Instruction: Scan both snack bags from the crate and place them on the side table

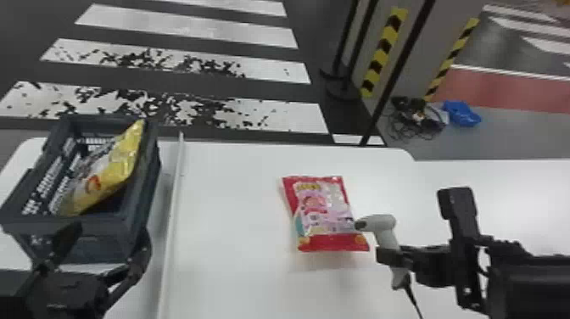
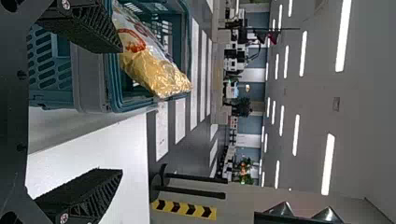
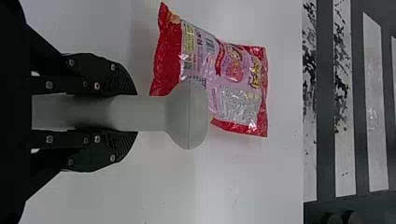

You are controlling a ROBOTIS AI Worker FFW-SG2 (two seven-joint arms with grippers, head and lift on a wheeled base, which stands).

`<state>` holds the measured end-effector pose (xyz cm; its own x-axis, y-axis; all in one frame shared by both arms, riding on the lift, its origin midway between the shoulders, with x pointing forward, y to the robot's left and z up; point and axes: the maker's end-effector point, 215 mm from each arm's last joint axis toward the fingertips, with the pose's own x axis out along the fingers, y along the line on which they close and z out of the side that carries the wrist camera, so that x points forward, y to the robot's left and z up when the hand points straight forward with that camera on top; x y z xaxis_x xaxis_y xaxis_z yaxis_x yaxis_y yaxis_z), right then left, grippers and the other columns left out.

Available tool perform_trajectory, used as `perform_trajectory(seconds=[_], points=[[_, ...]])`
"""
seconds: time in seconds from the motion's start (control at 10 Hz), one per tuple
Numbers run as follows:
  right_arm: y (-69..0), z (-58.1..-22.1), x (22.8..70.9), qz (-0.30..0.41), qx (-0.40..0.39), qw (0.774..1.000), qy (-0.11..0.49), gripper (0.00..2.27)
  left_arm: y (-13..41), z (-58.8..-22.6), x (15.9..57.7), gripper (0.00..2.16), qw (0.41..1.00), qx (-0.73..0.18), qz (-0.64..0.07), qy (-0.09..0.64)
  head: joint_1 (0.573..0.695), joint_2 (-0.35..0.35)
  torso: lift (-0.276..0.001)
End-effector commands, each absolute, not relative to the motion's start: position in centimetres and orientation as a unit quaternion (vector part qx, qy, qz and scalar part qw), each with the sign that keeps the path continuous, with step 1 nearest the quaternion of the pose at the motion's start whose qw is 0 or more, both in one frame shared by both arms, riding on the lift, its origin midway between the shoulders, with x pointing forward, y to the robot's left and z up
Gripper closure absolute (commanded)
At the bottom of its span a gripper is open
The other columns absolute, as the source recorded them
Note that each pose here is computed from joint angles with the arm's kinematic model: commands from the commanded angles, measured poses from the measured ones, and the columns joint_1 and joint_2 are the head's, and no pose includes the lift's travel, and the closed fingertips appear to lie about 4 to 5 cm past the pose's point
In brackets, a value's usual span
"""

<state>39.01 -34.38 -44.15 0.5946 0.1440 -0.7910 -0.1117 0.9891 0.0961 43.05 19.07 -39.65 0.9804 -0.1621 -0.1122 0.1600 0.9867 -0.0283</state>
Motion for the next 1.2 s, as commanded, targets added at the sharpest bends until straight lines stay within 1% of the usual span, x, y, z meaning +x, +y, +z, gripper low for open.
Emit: perform_trajectory(seconds=[0.0,0.4,0.7,0.9,1.1], points=[[-33.1,-43.7,39.0,0.08,0.018,0.892,0.445,2.26,19.0,-39.7,43.0,0.08,0.995,-0.01,-0.081,0.058,0.695,-0.21,-0.095],[-28.3,-43.6,40.1,0.117,0.005,0.89,0.441,2.26,19.1,-39.7,43.0,0.08,0.995,-0.011,-0.08,0.057,0.695,-0.162,-0.095],[-25.4,-43.2,41.0,0.14,-0.003,0.889,0.435,2.26,19.0,-39.8,42.9,0.08,0.995,-0.011,-0.08,0.058,0.695,-0.11,-0.095],[-24.0,-43.1,41.5,0.145,-0.01,0.89,0.433,2.26,19.1,-39.8,42.9,0.08,0.995,-0.01,-0.08,0.058,0.695,-0.081,-0.095],[-23.5,-44.0,42.2,0.144,-0.021,0.886,0.44,2.26,19.2,-39.6,42.9,0.08,0.995,-0.008,-0.081,0.056,0.695,-0.066,-0.095]])
